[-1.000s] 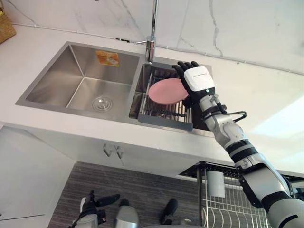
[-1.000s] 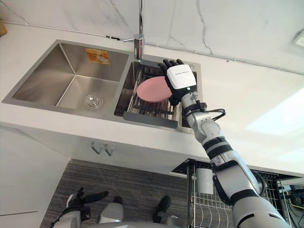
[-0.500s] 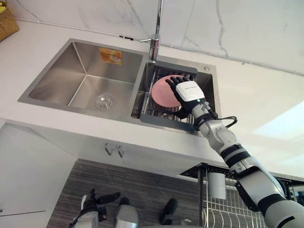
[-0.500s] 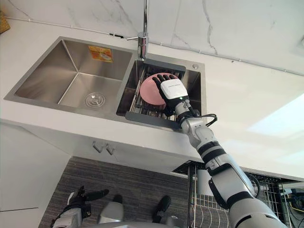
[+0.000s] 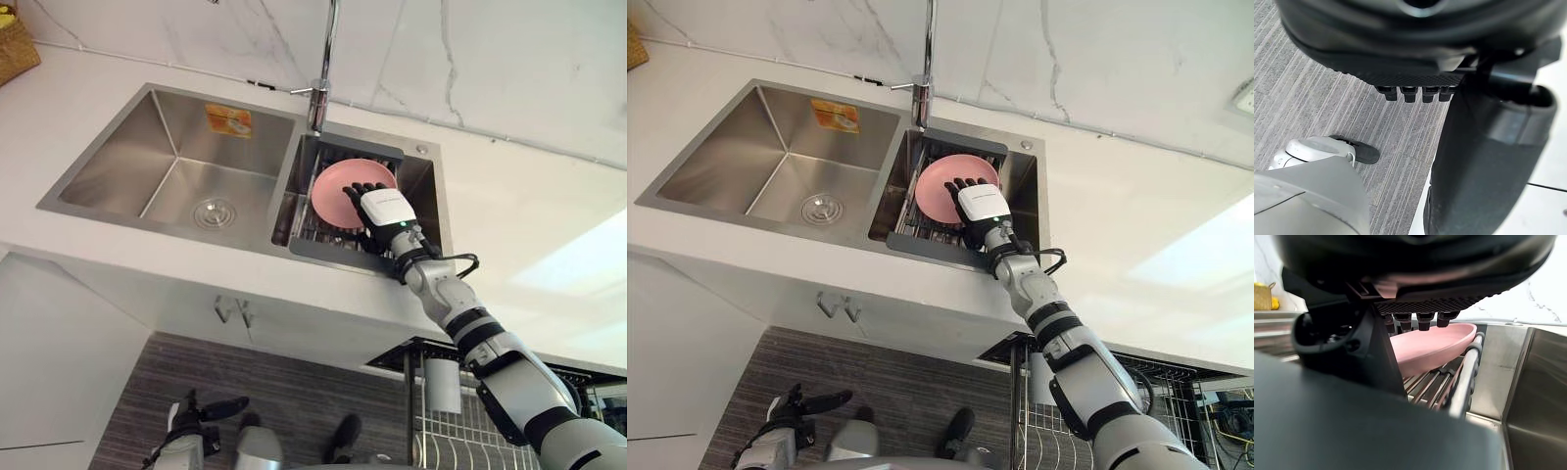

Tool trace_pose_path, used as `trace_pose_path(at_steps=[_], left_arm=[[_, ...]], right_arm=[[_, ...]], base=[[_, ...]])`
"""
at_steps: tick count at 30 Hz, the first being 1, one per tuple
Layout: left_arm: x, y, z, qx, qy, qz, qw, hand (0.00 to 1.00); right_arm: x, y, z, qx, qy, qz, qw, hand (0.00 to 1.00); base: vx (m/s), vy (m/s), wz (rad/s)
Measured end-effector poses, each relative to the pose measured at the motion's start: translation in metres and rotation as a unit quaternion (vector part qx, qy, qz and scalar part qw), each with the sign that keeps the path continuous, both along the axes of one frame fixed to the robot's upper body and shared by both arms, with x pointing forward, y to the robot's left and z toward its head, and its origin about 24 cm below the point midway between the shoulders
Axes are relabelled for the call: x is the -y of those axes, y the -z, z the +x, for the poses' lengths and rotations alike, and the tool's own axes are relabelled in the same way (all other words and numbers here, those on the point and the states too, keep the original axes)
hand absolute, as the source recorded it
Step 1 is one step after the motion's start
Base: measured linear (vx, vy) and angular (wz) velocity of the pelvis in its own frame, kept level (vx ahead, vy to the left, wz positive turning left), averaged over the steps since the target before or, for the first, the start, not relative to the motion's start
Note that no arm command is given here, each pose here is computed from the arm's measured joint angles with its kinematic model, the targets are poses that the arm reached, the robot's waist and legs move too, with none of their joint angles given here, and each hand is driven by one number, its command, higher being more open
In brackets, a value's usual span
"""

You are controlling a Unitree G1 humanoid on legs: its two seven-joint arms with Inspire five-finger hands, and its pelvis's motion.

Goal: Walk over to the sink, pick up the cup, carry it to the dishwasher, place the cup inside the dishwasher, then close the dishwasher door

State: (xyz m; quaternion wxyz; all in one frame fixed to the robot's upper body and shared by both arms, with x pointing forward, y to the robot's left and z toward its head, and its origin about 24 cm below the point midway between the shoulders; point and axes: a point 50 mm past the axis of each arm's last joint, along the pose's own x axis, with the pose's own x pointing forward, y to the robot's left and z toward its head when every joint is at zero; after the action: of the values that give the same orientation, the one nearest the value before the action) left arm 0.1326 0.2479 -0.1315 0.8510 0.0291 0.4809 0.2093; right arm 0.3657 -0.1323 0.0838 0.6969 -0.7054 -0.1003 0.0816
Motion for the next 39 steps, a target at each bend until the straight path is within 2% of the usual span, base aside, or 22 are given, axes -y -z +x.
trace_pose_path(at_steps=[6,13,17,24,28,34,39], left_arm=[[0.000,-0.002,0.006,0.008,0.005,-0.003,1.000,1.00],[-0.003,-0.004,0.007,0.019,-0.004,0.001,1.000,1.00],[-0.004,-0.002,0.001,0.017,-0.008,0.005,1.000,1.00],[-0.006,-0.003,-0.001,0.032,-0.022,0.005,0.999,1.00],[-0.005,-0.002,-0.003,0.031,-0.024,0.003,0.999,1.00],[-0.001,0.000,-0.004,0.033,-0.023,-0.002,0.999,1.00],[0.000,0.001,-0.012,0.028,-0.018,-0.003,0.999,1.00]], right_arm=[[-0.002,0.000,-0.001,0.048,0.007,-0.043,0.998,0.00],[-0.001,-0.015,-0.001,0.140,0.019,-0.041,0.989,0.00],[0.014,-0.033,0.003,0.192,0.059,0.030,0.979,0.00],[0.048,-0.092,0.009,0.295,0.126,0.196,0.927,0.00],[0.052,-0.102,0.009,0.306,0.118,0.216,0.920,0.00],[0.048,-0.104,0.007,0.286,0.086,0.225,0.928,0.00],[0.050,-0.101,-0.021,0.296,0.042,0.232,0.926,0.00]], base=[[0.01,0.003,0.00],[-0.01,-0.001,-0.01],[0.02,0.011,0.00],[0.01,0.018,-0.01],[0.00,0.000,0.00],[0.00,0.000,0.00],[0.01,0.038,0.04]])
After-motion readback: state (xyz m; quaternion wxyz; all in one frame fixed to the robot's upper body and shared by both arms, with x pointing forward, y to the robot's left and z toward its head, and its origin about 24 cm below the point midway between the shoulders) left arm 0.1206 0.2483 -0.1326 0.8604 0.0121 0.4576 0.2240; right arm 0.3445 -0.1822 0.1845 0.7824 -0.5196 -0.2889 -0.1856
